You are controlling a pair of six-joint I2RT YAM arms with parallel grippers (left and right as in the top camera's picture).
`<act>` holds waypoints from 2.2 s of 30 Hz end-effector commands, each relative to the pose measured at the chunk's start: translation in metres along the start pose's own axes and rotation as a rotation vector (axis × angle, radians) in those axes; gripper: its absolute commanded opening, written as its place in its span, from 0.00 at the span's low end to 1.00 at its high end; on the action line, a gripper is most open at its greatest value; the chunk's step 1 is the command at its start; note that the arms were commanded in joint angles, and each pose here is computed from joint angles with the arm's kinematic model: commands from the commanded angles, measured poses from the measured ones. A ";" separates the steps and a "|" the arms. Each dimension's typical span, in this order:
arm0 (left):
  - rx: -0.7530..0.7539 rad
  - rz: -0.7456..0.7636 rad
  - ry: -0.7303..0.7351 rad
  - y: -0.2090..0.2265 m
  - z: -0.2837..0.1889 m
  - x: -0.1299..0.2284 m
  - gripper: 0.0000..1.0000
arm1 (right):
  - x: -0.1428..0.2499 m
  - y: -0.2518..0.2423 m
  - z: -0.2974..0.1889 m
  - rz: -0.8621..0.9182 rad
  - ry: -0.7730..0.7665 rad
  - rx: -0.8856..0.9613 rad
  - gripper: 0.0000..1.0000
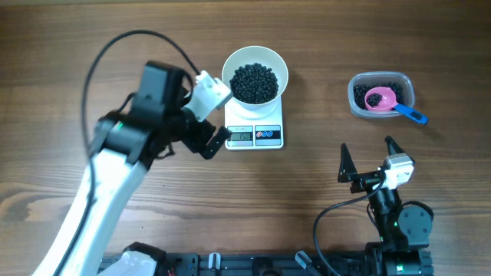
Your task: Scoop item into bowl and weigh 150g on scale
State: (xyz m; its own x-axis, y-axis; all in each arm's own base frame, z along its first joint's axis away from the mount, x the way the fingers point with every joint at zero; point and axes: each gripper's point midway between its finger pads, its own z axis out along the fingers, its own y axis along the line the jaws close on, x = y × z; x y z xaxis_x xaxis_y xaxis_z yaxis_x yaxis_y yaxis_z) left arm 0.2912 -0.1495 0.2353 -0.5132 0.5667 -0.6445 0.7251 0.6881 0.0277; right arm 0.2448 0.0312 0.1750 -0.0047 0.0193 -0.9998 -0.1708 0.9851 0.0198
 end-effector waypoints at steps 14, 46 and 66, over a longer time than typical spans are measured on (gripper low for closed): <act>-0.304 0.201 -0.695 -0.028 -0.171 -0.020 1.00 | -0.002 -0.002 -0.001 -0.019 -0.011 0.014 1.00; -0.424 0.413 -0.996 -0.059 -0.137 0.039 1.00 | -0.002 -0.002 -0.001 -0.018 -0.011 0.014 1.00; -0.497 -0.369 -1.410 0.016 -0.184 0.047 1.00 | -0.002 -0.002 -0.001 -0.019 -0.011 0.014 1.00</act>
State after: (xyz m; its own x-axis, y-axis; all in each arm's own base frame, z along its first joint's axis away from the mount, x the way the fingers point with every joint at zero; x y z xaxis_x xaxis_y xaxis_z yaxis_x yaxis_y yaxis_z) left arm 0.1831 -0.0487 0.3608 0.4550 -0.1972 -0.8684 0.3262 0.9443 -0.0435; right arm 0.2448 0.0311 0.1750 -0.0035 0.0126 -0.9999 -0.1704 0.9853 0.0130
